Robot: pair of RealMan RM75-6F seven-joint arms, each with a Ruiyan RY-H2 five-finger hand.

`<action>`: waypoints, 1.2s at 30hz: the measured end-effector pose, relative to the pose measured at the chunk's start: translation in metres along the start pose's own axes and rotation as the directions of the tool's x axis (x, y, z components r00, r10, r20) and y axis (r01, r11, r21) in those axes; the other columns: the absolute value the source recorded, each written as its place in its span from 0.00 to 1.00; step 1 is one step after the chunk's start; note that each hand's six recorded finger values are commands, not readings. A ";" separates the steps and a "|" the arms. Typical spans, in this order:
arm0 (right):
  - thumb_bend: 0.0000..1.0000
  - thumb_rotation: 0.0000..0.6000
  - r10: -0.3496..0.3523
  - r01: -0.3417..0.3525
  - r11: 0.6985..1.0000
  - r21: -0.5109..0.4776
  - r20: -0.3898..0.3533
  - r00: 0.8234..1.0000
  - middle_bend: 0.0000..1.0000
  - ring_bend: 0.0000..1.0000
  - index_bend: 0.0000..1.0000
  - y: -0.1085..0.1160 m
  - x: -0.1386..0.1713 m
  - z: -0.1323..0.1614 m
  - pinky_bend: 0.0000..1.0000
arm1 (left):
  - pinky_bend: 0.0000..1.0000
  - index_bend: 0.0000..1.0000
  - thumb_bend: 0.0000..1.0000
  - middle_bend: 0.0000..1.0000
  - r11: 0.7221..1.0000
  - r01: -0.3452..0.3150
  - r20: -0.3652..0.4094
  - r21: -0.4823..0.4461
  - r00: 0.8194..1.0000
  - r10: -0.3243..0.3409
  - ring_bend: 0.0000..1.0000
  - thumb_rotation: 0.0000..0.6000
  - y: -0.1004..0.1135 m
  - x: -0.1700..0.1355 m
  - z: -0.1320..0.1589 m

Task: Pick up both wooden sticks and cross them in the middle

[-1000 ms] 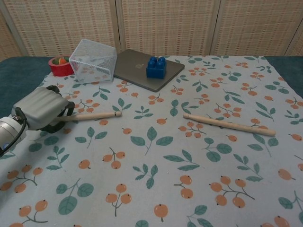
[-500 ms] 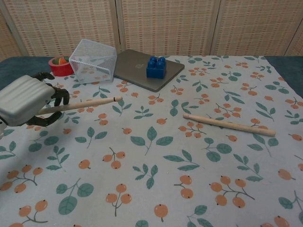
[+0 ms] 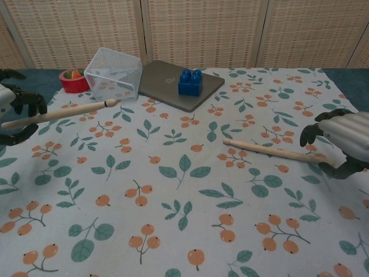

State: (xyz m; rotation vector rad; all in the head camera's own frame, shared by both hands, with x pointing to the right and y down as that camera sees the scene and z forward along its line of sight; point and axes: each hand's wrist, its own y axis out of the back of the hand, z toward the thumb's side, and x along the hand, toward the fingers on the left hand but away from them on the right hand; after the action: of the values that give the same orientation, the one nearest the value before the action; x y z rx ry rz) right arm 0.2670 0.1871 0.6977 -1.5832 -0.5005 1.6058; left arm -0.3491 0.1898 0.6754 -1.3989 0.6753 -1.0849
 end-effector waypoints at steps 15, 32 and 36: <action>0.36 1.00 0.053 -0.055 0.998 0.044 0.050 0.997 0.35 0.13 0.39 -0.012 -0.038 0.014 0.08 | 0.18 0.83 0.56 0.90 1.000 0.018 0.006 0.010 1.000 -0.018 0.53 1.00 -0.002 0.003 -0.004; 0.36 1.00 0.075 -0.080 0.992 0.100 0.049 0.996 0.46 0.28 0.55 -0.017 -0.039 0.020 0.14 | 0.18 0.84 0.55 0.91 0.999 0.037 0.005 0.006 0.999 -0.037 0.53 1.00 -0.006 0.001 -0.005; 0.36 1.00 0.069 -0.074 0.992 0.103 0.052 0.996 0.54 0.35 0.63 -0.018 -0.039 0.021 0.16 | 0.18 0.84 0.55 0.91 0.999 0.042 0.004 0.012 0.999 -0.042 0.54 1.00 -0.008 0.001 -0.006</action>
State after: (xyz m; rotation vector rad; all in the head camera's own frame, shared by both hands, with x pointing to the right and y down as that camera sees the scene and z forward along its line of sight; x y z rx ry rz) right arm 0.2474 0.1728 0.7389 -1.5020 -0.3822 1.6998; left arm -0.3554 0.1880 0.6826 -1.4102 0.6378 -1.1166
